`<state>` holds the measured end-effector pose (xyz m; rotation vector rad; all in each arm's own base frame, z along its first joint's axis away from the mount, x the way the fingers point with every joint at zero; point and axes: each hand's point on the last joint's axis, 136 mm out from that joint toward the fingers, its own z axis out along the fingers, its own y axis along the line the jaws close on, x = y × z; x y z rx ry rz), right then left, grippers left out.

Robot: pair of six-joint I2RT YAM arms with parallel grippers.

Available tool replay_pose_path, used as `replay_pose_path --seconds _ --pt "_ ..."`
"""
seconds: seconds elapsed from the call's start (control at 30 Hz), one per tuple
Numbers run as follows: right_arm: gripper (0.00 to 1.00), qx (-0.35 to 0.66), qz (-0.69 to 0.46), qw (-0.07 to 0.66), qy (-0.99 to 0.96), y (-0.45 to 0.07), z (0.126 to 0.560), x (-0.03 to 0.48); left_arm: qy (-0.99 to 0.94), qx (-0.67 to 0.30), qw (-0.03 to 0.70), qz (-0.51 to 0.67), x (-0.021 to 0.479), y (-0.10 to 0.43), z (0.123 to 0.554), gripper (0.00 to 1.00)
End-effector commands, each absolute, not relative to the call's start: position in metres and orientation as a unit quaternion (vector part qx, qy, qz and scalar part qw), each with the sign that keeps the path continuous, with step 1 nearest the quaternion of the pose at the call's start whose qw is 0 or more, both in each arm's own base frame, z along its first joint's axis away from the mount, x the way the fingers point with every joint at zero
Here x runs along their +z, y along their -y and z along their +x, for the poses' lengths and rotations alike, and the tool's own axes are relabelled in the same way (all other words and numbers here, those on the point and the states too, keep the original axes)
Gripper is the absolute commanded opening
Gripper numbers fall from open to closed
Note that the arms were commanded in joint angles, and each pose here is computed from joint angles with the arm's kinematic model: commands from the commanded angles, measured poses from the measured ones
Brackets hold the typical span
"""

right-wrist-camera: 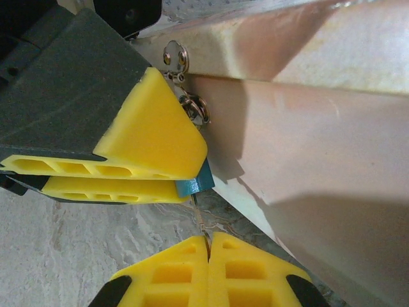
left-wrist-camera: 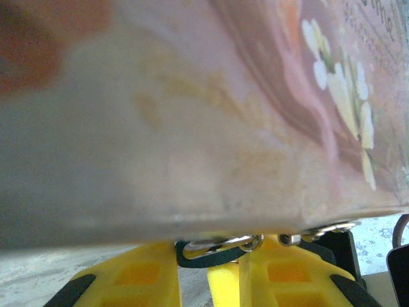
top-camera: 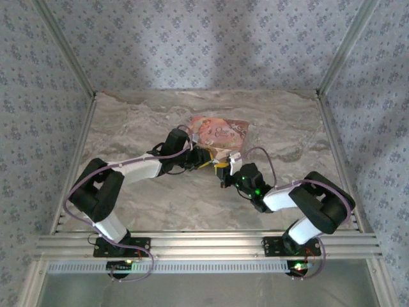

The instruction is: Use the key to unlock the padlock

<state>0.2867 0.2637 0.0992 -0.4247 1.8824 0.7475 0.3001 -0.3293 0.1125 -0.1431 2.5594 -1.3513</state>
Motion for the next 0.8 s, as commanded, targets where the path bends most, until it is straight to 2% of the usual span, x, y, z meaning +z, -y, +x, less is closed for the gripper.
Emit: replay_pose_path --seconds 0.0,0.77 --pt "0.00 0.321 -0.163 0.528 -0.770 -0.2669 0.2955 0.1120 -0.851 -0.507 0.136 -0.020 0.1524 0.3413 0.2989 0.24" --pt "0.00 0.338 -0.156 0.541 -0.754 -0.2703 0.3006 0.1211 -0.850 -0.510 0.134 -0.021 0.1545 0.3423 0.2973 0.24"
